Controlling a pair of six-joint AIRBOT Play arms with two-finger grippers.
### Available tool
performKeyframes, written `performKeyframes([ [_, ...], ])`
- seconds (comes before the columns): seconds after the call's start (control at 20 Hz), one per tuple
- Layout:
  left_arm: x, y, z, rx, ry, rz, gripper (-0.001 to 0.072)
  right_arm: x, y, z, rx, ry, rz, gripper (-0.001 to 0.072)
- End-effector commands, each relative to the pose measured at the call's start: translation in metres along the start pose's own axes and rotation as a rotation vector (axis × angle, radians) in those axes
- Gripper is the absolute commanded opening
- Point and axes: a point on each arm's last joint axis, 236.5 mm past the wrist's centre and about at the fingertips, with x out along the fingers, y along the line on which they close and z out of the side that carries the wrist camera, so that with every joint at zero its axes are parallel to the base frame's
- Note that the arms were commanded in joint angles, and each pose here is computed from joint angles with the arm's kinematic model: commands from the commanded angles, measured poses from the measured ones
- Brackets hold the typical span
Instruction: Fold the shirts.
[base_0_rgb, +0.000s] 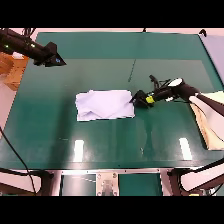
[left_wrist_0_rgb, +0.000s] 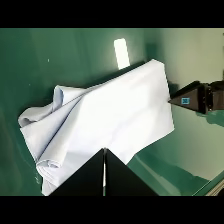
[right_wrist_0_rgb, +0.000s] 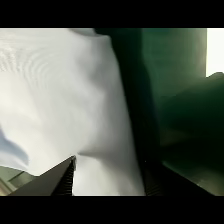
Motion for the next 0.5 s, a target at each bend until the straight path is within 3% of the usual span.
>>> performKeyframes([
  [0.0,-0.001,-0.001,-0.005,-0.004,0.019,-0.003,0.0026,0.035,0.014,-0.008,0.033,0.032,0.099,0.0491],
  [0.1,-0.001,-0.001,-0.007,-0.004,0.028,-0.004,0.0026,0.037,0.033,-0.004,0.026,0.019,0.15,0.0449],
  [0.15,-0.001,-0.001,-0.007,-0.004,0.028,-0.004,0.0026,0.031,0.045,0.002,0.013,0.011,0.18,0.008],
  [0.2,-0.001,-0.001,-0.007,-0.004,0.028,-0.004,0.0026,0.024,0.057,0.008,-0.013,0.004,0.198,0.0012],
  [0.45,-0.001,-0.001,-0.008,-0.003,0.032,-0.004,0.0026,-0.101,0.134,0.065,-0.207,-0.253,0.278,0.0013],
])
